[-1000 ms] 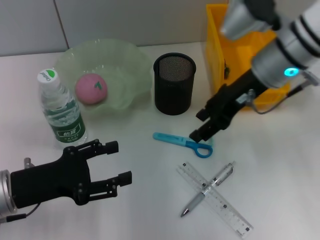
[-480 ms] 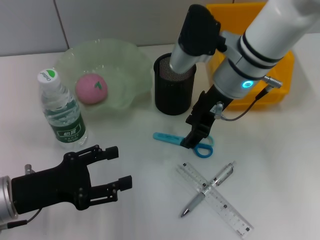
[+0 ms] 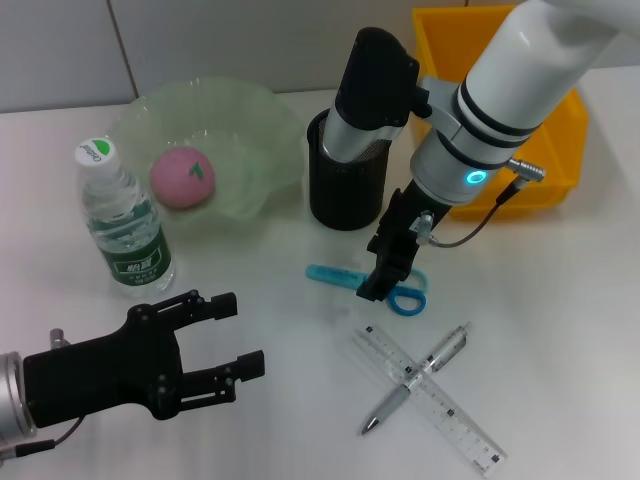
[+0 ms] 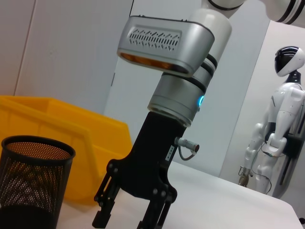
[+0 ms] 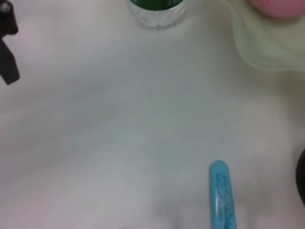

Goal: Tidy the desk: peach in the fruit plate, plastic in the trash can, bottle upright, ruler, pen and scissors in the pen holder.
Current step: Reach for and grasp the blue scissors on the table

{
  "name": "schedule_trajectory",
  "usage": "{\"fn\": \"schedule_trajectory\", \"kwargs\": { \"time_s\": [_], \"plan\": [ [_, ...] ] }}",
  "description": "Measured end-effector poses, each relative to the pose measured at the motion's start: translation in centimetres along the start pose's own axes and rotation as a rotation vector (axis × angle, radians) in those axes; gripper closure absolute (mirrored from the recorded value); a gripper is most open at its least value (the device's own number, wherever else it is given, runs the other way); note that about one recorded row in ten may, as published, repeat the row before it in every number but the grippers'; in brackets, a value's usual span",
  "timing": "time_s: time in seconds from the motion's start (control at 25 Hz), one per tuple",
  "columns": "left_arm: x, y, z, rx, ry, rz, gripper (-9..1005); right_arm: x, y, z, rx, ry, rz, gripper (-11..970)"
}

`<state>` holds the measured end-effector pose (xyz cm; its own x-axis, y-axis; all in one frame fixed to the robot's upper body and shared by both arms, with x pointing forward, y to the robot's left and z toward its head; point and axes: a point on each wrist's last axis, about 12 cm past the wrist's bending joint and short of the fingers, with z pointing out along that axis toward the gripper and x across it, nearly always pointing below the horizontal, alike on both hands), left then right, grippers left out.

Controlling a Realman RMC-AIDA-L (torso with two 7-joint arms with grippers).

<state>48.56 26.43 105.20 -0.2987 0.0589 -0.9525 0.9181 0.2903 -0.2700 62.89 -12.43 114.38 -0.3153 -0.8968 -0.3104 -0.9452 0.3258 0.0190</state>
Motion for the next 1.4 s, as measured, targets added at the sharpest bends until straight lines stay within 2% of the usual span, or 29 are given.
{"fn": "schedule_trajectory", "kwargs": {
  "time_s": [0.72, 1.04, 1.4],
  "plan": [
    [0.0, 0.0, 0.1, 0.003, -0.001, -0.005, 199, -0.1, -0.2, 1.3, 0.011, 0.007, -0.01, 337],
    [0.0, 0.0, 0.1, 0.001, 0.0, -0.006, 201, 0.1, -0.1, 1.8, 0.024, 0.019, -0.028, 489],
    [0.0, 0.1, 0.2, 0.002, -0.002, -0.005, 204, 0.3, -0.1, 2.2, 0.025, 0.022, -0.029, 493]
  ]
}}
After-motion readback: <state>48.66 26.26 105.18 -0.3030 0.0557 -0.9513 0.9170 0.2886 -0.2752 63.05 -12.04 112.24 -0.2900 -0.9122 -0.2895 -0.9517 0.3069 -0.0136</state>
